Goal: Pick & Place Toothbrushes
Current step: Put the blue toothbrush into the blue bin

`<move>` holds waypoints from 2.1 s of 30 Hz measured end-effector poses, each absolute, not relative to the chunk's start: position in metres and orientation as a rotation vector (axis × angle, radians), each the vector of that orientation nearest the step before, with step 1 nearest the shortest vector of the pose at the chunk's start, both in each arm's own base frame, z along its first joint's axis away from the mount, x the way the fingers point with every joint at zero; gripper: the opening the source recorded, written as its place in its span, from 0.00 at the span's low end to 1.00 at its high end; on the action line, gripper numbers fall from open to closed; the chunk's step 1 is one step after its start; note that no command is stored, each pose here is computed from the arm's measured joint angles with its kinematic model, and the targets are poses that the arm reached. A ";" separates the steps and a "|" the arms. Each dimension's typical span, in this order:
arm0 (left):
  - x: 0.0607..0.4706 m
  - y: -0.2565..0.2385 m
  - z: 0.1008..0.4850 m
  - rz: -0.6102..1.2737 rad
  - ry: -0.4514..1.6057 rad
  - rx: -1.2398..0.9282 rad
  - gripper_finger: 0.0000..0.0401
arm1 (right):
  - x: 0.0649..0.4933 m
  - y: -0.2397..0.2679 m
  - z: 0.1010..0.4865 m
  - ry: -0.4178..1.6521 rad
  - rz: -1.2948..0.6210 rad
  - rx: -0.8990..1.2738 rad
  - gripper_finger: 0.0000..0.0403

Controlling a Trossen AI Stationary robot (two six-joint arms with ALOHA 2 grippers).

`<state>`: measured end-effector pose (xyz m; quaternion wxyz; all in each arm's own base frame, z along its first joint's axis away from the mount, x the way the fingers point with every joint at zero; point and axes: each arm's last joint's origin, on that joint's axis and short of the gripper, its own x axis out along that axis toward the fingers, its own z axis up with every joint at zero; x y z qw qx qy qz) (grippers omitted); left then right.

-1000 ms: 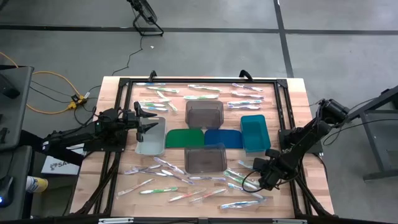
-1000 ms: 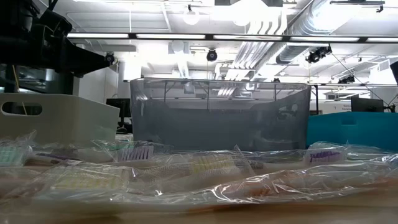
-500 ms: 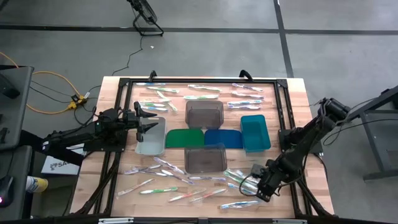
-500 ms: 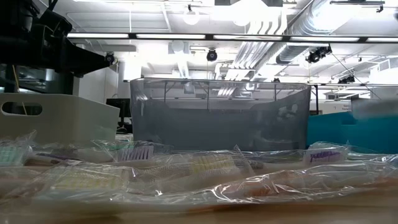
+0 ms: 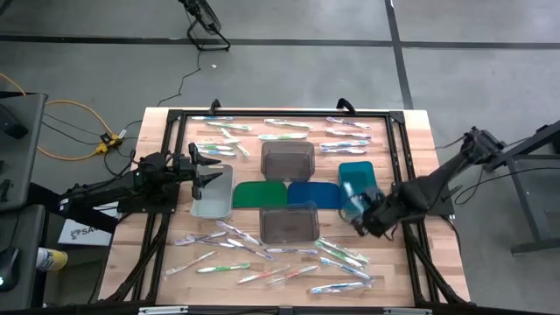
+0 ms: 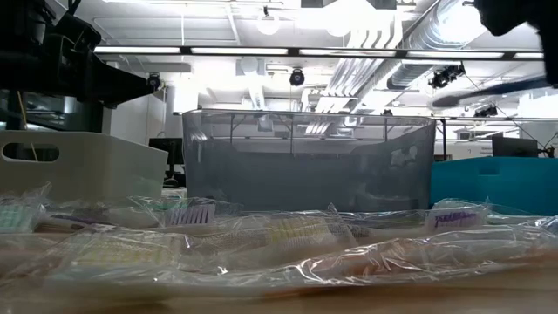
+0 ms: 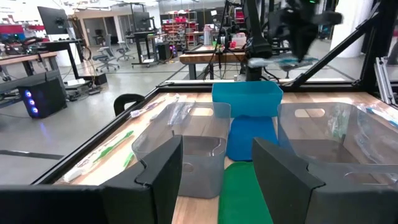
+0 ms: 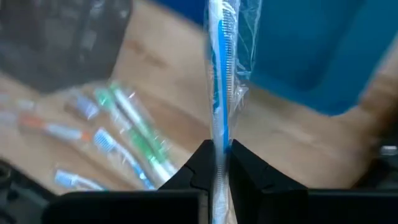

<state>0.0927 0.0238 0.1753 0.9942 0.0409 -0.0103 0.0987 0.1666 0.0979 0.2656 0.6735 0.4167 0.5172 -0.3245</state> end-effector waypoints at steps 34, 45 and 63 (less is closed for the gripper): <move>0.093 0.024 0.175 0.198 -0.020 0.082 0.47 | 0.171 0.004 0.214 1.455 -0.684 0.654 0.06; 0.093 0.024 0.175 0.198 -0.021 0.082 0.47 | 0.179 -0.004 0.204 1.524 -0.651 0.624 0.17; 0.093 0.024 0.175 0.198 -0.020 0.082 0.47 | 0.187 -0.021 0.234 1.120 -0.704 0.868 0.40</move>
